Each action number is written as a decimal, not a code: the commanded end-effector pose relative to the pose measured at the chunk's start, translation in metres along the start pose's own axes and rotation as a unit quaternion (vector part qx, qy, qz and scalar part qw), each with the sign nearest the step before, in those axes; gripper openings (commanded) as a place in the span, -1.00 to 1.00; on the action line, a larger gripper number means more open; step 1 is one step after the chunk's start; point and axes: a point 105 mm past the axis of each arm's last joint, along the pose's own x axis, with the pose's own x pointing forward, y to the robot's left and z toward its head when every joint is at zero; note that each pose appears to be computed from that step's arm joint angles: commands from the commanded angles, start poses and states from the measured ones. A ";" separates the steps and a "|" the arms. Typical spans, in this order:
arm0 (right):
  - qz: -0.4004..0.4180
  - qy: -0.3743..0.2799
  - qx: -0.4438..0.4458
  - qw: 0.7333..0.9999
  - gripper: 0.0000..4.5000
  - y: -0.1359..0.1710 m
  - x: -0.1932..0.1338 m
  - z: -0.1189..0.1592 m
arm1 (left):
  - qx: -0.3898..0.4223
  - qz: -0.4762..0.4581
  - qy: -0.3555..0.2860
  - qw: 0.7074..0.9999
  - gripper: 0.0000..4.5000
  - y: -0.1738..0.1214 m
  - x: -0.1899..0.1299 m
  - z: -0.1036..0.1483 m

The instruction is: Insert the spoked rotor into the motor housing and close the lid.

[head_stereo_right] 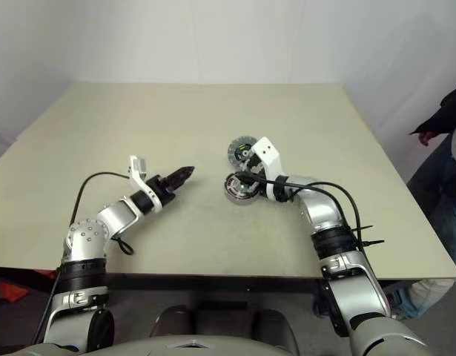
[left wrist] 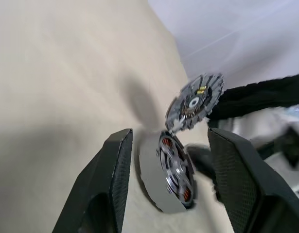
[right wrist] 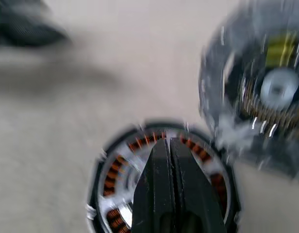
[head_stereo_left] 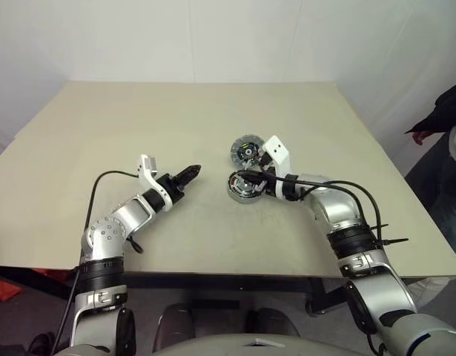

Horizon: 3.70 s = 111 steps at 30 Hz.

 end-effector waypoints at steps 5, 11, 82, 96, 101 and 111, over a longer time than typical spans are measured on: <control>-0.014 -0.012 -0.022 1.000 -1.00 -0.008 -0.003 0.009 | 0.096 -0.041 -0.022 0.994 0.16 -0.032 0.000 0.025; 0.012 -0.058 -0.039 0.997 -1.00 -0.001 -0.011 0.044 | 0.103 -0.045 -0.021 0.993 0.16 -0.034 0.002 0.024; 0.298 0.204 -0.401 0.842 0.15 -0.002 -0.038 0.000 | 0.264 -0.030 -0.059 0.962 0.18 -0.061 0.006 0.047; 0.274 0.192 -0.429 0.839 -0.98 -0.006 -0.035 0.012 | 0.257 -0.025 -0.061 0.964 0.18 -0.059 0.005 0.043; 0.267 0.185 -0.424 0.845 -0.98 -0.007 -0.034 0.015 | 0.257 -0.021 -0.059 0.964 0.18 -0.056 0.005 0.042; 0.290 0.161 -0.209 0.920 -0.98 0.032 -0.035 0.026 | 0.254 -0.013 -0.064 0.965 0.18 -0.053 0.002 0.043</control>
